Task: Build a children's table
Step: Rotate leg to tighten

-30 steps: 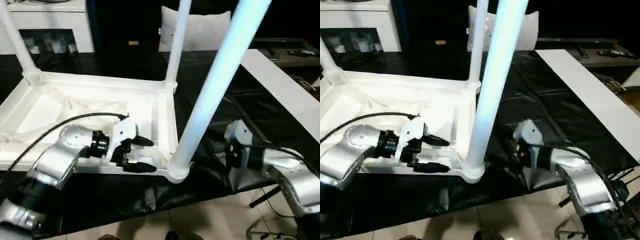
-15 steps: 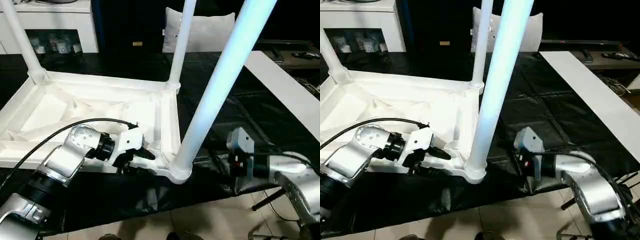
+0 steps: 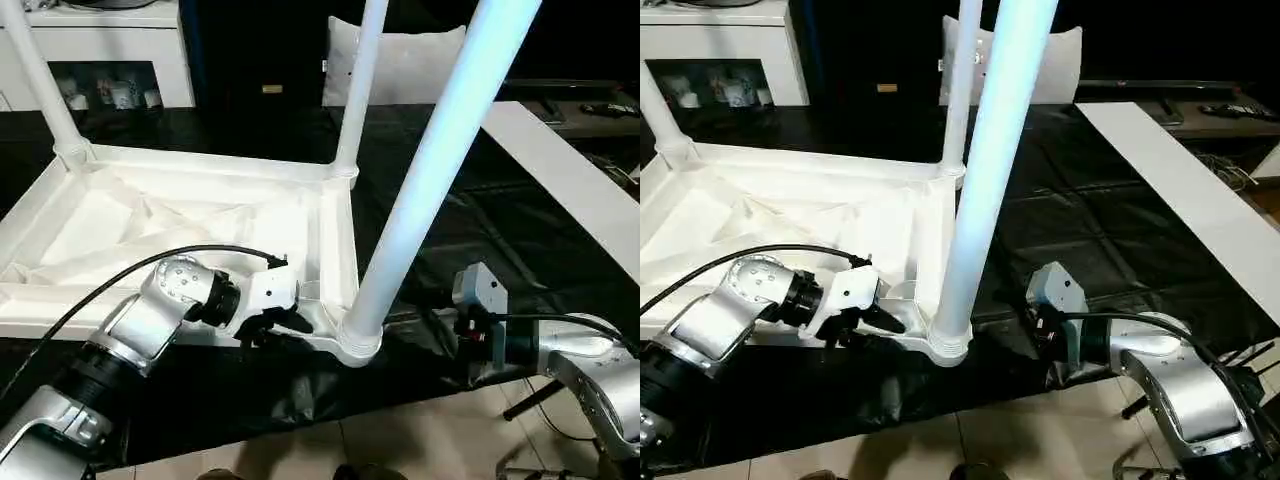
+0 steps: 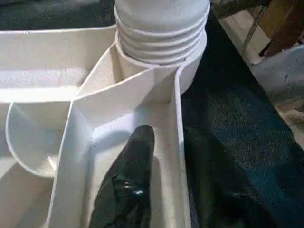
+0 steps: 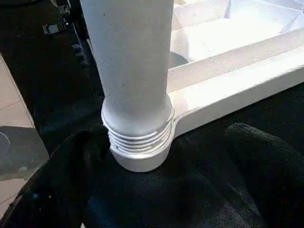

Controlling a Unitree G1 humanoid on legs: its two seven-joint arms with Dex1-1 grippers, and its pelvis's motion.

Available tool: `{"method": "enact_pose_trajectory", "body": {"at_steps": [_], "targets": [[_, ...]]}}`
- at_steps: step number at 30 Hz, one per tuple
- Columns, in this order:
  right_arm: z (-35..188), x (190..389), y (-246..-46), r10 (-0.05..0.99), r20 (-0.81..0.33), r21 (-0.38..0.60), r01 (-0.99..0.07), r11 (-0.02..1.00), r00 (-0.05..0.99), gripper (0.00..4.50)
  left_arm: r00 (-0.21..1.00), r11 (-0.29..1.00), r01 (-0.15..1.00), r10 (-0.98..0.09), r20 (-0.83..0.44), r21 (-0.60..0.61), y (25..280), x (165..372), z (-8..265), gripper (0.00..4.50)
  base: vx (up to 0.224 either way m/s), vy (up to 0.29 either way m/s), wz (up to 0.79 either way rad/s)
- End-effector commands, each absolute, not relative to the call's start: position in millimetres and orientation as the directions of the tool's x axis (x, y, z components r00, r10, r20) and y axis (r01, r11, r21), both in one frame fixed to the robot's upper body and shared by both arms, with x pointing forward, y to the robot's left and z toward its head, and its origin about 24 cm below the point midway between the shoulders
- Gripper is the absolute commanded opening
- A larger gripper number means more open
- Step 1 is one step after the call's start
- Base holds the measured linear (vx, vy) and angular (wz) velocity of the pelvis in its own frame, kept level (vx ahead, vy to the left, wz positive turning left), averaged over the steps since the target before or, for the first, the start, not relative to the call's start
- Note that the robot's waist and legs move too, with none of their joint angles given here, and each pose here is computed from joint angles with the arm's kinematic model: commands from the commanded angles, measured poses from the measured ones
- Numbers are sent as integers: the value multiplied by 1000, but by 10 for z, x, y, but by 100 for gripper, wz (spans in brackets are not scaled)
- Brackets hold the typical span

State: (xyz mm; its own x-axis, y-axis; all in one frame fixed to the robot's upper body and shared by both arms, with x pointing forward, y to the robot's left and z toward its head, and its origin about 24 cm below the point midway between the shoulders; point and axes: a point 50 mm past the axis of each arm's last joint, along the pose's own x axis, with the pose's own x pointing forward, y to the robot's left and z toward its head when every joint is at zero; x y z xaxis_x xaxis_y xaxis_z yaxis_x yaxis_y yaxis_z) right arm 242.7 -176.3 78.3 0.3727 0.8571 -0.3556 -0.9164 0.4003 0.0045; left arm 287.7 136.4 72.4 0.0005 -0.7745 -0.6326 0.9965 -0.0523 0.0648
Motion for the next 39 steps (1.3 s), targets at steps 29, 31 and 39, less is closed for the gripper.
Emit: {"method": "enact_pose_trajectory", "body": {"at_steps": [29,31,39], "targets": [[803,2665,-1468,955,-238,54,-979,196,178,378,-182,-262,964,-769,-612,43,1339,2800,781,0,0,0,0],[801,2665,-1459,957,-239,58,-982,182,164,367,-184,-266,963,-766,-615,42,1338,2800,778,0,0,0,0],[796,2682,-1423,966,-257,100,-994,46,19,309,-176,-272,961,-749,-639,54,1345,2861,777,0,0,0,0]]}}
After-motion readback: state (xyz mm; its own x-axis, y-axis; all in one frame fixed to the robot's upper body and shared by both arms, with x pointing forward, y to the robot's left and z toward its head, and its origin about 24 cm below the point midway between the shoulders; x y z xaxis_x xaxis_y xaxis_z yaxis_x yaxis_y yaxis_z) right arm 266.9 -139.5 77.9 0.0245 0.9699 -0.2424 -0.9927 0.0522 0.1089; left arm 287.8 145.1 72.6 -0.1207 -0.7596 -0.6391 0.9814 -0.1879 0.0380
